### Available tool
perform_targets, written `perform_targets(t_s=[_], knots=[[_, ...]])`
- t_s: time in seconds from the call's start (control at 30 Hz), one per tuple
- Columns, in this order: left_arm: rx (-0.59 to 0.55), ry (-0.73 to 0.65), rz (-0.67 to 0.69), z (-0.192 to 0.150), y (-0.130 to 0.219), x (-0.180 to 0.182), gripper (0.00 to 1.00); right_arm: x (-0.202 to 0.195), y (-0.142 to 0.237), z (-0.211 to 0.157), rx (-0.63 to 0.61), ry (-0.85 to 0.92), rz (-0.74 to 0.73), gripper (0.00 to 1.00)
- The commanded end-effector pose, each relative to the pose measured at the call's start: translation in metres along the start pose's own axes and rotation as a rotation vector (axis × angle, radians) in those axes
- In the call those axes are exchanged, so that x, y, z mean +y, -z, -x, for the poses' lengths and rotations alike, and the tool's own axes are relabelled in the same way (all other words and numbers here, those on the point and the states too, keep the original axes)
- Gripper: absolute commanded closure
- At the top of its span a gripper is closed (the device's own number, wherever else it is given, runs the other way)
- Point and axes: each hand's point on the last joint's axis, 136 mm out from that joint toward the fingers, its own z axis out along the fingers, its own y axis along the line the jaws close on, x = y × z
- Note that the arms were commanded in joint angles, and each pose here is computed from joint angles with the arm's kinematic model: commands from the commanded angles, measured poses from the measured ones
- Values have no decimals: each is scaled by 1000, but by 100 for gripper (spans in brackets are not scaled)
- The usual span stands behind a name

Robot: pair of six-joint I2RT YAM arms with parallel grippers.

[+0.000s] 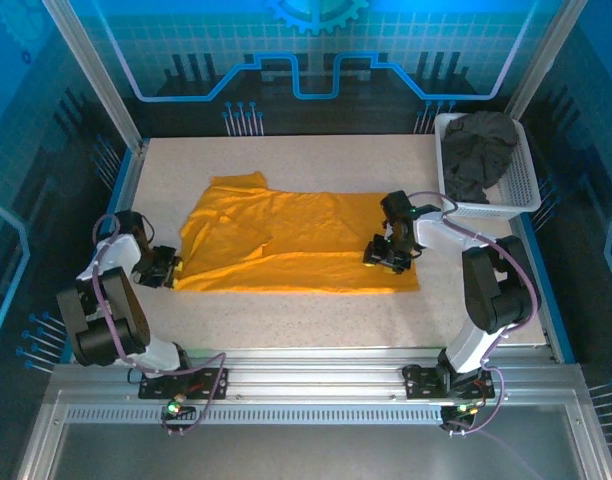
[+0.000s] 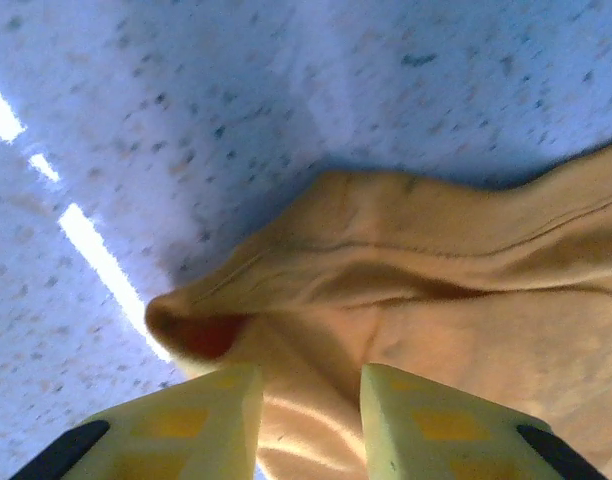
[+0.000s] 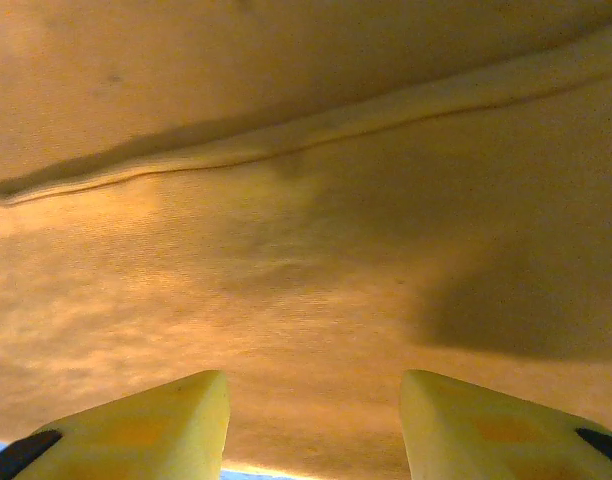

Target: Fold and stack the t-shirts

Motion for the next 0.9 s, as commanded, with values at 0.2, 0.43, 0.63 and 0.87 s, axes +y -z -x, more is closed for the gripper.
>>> perform_targets(t_s=[0.2, 0.43, 0.63, 0.87], knots=[[62, 2, 12, 1, -24, 1, 72, -32, 0, -4, 48, -36, -123, 51], [20, 145, 47, 9, -26, 24, 79, -47, -12, -14, 148, -5, -265, 52], [39, 179, 87, 8, -27, 44, 80, -50, -17, -29, 218, 92, -406, 53], [31, 243, 90, 4, -18, 77, 80, -59, -17, -60, 276, 137, -472, 52]])
